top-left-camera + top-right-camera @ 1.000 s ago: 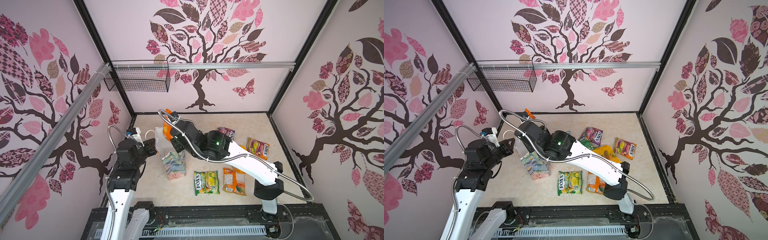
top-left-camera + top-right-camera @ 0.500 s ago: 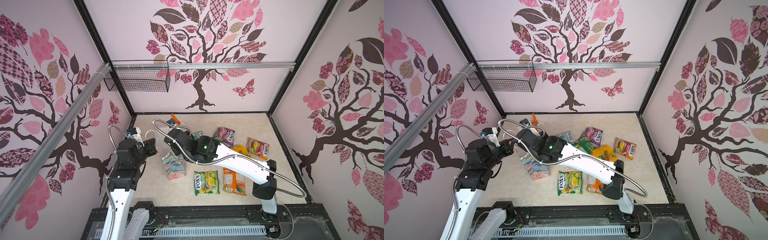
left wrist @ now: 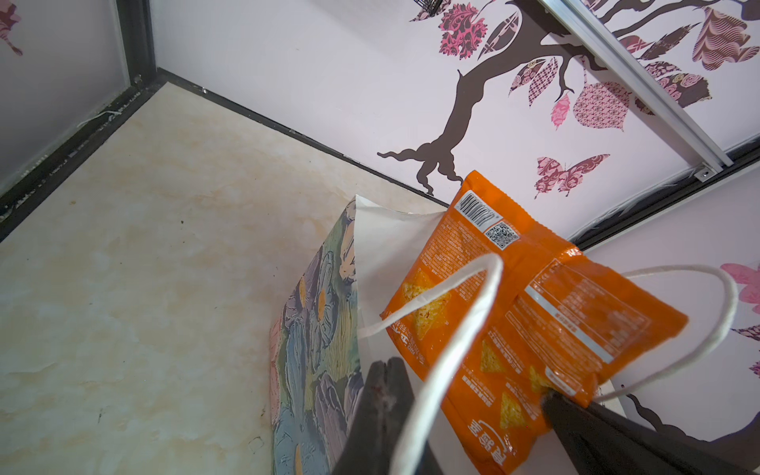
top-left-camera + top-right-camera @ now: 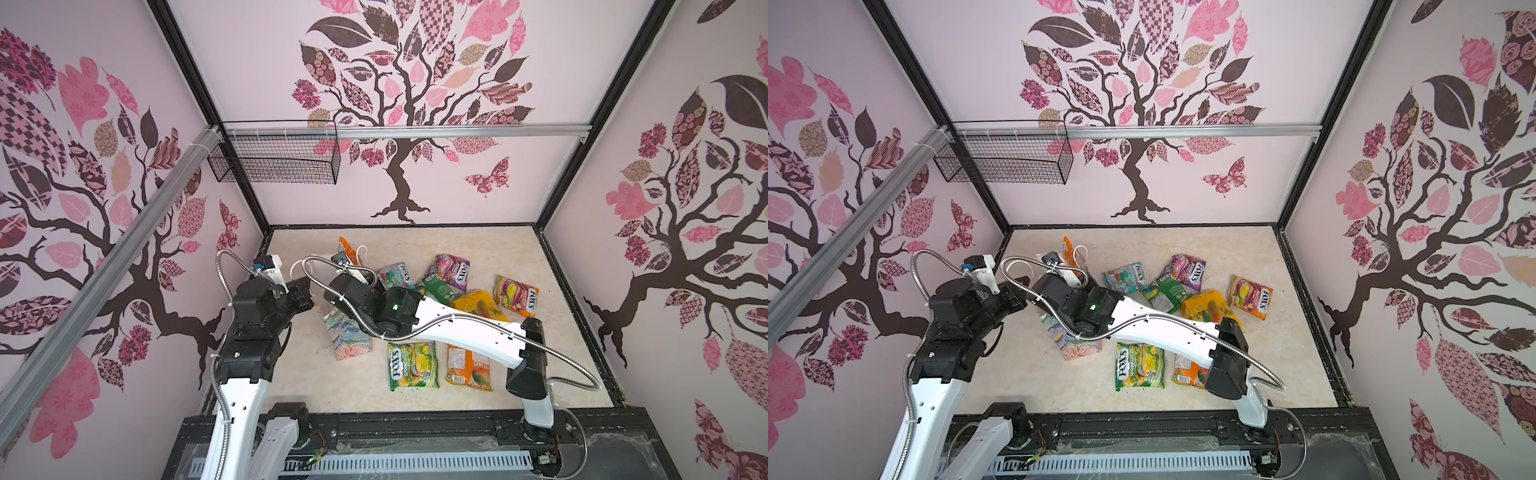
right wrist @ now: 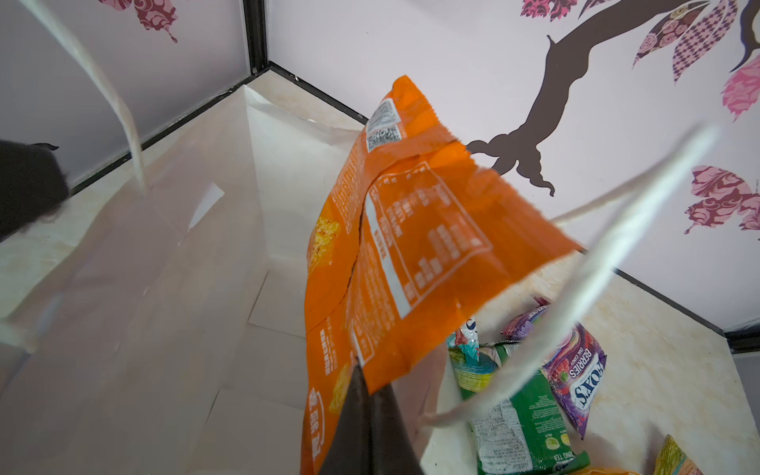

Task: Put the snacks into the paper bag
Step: 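Lower the orange chip bag into the paper bag and open the right gripper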

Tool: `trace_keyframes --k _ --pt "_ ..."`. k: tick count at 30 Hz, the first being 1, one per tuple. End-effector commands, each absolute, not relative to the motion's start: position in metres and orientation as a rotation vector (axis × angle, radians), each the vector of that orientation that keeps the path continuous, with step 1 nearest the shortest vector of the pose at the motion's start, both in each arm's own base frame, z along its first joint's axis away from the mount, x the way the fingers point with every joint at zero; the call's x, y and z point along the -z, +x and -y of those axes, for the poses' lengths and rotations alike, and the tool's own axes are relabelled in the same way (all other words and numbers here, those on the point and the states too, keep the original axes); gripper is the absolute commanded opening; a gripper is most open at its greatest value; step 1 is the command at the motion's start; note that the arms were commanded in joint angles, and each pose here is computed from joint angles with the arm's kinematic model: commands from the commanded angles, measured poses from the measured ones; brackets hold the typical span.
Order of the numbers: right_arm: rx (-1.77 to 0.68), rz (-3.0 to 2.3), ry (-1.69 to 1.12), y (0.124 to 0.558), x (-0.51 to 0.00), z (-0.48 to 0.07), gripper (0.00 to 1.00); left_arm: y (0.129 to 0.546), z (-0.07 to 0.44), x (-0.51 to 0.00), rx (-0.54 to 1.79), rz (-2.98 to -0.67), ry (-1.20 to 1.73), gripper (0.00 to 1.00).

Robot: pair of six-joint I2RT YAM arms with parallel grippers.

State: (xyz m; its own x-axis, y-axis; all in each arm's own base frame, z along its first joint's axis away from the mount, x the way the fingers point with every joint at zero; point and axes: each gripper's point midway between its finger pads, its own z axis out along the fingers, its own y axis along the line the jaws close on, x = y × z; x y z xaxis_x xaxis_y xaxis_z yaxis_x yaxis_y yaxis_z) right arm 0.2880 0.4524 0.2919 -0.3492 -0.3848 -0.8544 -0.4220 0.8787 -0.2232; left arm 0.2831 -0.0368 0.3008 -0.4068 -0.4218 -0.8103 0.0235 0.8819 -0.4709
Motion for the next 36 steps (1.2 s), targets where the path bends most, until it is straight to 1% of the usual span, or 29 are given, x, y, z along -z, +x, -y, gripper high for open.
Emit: trace_keyframes --k 1,9,10,11,17,21,22,23,24,27,31,36 --pt "-0.12 -1.9 -0.465 0.291 -0.343 -0.436 0.0 0.282 0.037 -0.289 0.492 -1.961 -0.289 0.03" --pt "-0.118 -1.913 -0.46 0.293 -0.332 -0.433 0.0 0.283 0.037 -0.286 0.494 -1.964 -0.293 0.02" --pt "-0.12 -1.915 -0.459 0.293 -0.332 -0.433 0.0 0.283 0.037 -0.287 0.494 -1.964 -0.292 0.02" --pt "-0.122 -1.918 -0.459 0.293 -0.33 -0.432 0.04 0.283 0.037 -0.288 0.492 -1.963 -0.292 0.02" --pt "-0.137 -1.914 -0.455 0.293 -0.334 -0.431 0.07 0.284 0.037 -0.285 0.493 -1.966 -0.295 0.02" --pt "-0.144 -1.914 -0.461 0.292 -0.334 -0.432 0.11 0.285 0.037 -0.281 0.491 -1.979 -0.297 0.02" --pt "-0.146 -1.914 -0.463 0.292 -0.334 -0.432 0.14 0.285 0.037 -0.281 0.491 -1.98 -0.297 0.02" --pt "-0.152 -1.913 -0.463 0.292 -0.335 -0.433 0.19 0.285 0.037 -0.281 0.491 -1.98 -0.297 0.02" --pt "-0.157 -1.911 -0.465 0.292 -0.336 -0.433 0.23 0.285 0.037 -0.28 0.492 -1.981 -0.297 0.02" --pt "-0.169 -1.909 -0.473 0.291 -0.338 -0.434 0.29 0.286 0.037 -0.28 0.491 -1.979 -0.296 0.02" --pt "-0.197 -1.906 -0.481 0.288 -0.344 -0.436 0.32 0.287 0.037 -0.278 0.494 -1.985 -0.297 0.02" --pt "-0.253 -1.908 -0.498 0.283 -0.351 -0.44 0.34 0.287 0.037 -0.279 0.493 -1.984 -0.296 0.02"
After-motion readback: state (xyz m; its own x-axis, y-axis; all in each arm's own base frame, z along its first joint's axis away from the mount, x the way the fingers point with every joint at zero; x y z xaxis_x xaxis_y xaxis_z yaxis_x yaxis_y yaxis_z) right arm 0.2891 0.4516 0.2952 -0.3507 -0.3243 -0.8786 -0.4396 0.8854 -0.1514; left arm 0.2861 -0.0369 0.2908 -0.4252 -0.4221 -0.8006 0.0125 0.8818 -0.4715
